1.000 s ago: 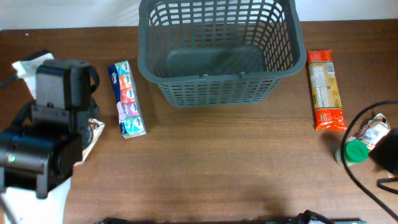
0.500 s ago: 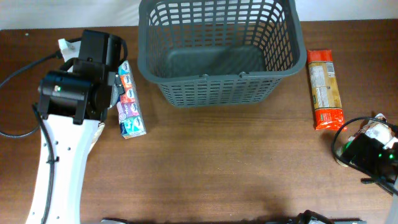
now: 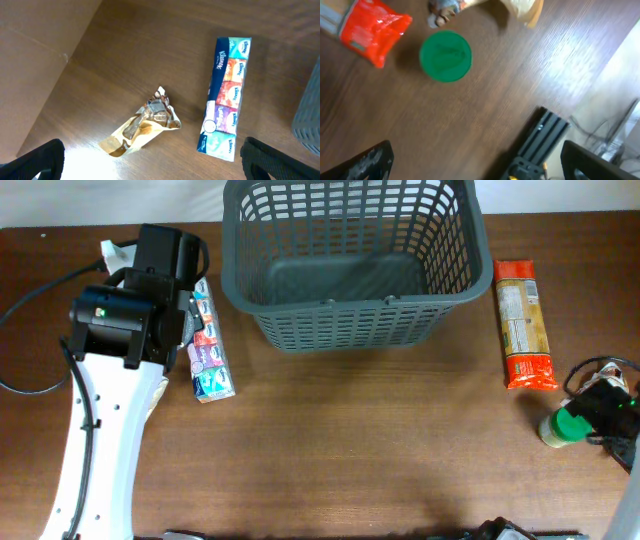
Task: Pack container
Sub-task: 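Lower the right gripper over the green-lidded Knorr jar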
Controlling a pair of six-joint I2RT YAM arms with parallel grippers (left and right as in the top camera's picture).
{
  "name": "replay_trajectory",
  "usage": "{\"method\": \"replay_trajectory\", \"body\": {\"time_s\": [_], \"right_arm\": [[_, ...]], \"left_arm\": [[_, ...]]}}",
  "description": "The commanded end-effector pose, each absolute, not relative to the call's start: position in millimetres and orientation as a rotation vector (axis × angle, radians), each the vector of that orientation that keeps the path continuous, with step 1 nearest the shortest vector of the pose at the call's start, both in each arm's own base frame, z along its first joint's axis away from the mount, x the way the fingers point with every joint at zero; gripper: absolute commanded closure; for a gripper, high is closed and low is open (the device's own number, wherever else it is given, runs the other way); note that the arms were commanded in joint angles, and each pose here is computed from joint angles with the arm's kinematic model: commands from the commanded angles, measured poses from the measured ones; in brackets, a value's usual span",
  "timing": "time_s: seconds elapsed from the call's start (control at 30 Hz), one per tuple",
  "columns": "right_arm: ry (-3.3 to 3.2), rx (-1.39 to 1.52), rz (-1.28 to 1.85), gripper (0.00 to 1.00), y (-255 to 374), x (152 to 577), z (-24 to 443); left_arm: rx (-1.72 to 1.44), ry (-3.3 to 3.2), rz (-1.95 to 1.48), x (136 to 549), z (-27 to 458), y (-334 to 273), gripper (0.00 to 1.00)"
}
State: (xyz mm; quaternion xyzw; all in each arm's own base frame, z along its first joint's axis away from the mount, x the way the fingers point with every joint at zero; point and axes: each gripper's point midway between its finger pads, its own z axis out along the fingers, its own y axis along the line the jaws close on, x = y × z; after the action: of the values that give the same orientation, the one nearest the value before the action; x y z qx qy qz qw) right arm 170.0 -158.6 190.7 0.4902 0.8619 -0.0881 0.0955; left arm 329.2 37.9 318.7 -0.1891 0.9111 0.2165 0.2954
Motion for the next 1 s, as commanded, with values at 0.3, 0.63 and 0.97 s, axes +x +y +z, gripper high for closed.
{"method": "replay_trajectory", "body": {"time_s": [0.3,0.63,0.97], "right_arm": [[2.56,1.712,-0.072,0.01,-185.5,178.9,122.7],[2.472,1.704,-0.09,0.01,-209.4,204.1,110.4],[2.505,1.709,-0.114,0.01,-206.3,197.9,109.5]], "left_arm": [[-0.526,2.481,0.621,318.2,310.5,49.5,0.0],[-0.538,2.436,0.59,328.5,315.0,47.8,0.0],[-0.548,2.399,0.566,336.4,319.0,46.6,0.0]]}}
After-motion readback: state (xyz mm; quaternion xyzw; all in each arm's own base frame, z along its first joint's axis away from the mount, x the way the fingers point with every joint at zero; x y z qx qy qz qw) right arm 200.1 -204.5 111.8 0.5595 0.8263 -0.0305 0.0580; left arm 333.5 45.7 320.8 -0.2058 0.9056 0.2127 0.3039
